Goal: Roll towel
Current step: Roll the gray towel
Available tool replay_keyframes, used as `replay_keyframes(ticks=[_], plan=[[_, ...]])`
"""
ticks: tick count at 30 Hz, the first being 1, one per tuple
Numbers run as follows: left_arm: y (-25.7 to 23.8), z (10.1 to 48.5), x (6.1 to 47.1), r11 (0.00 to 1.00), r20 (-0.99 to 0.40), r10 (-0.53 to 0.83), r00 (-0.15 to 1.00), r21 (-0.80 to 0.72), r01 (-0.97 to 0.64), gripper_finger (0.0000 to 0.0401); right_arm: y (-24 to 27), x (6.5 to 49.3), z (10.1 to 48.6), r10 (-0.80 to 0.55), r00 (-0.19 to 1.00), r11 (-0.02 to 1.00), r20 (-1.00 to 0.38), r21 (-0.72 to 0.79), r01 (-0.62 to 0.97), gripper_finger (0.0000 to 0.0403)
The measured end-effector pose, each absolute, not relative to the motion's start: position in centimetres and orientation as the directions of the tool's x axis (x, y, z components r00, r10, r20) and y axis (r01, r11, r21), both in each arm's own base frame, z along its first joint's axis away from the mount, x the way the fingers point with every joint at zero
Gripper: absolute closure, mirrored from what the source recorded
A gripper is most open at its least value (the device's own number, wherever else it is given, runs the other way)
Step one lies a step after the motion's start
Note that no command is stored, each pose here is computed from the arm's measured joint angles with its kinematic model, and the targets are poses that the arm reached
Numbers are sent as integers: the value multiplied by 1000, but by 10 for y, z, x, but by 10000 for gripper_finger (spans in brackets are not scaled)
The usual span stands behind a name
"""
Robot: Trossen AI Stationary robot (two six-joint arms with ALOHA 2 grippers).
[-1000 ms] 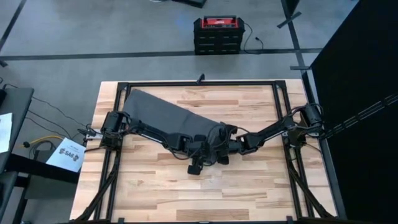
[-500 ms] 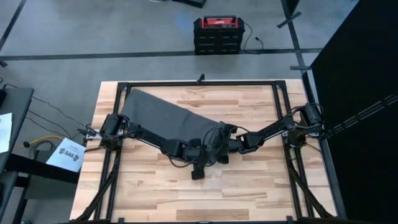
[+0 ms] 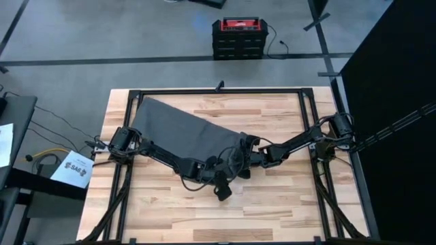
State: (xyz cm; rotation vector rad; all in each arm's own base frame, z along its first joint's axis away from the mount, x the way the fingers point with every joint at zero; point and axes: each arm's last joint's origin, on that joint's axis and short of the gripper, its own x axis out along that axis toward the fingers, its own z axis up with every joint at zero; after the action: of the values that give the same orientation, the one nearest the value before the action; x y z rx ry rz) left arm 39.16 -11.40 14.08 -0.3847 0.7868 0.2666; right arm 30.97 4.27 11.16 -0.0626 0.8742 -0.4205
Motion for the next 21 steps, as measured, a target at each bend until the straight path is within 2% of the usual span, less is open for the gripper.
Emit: replay_keyframes(ticks=[8, 13, 18, 21], plan=[[-133, 141, 390, 883, -669, -15, 743, -357, -303, 268, 43, 310, 112, -382, 565, 917, -731, -223, 332, 177], [-139, 162, 388, 886, -603, -41, 797, -390, -250, 268, 43, 310, 112, -382, 565, 917, -731, -223, 331, 177], [-134, 184, 386, 907, -505, 157, 849, -267, -326, 268, 43, 310, 112, -382, 566, 917, -731, -224, 330, 177], [-125, 181, 390, 901, -497, 196, 845, -250, -356, 268, 43, 310, 112, -382, 566, 917, -731, -222, 332, 177]])
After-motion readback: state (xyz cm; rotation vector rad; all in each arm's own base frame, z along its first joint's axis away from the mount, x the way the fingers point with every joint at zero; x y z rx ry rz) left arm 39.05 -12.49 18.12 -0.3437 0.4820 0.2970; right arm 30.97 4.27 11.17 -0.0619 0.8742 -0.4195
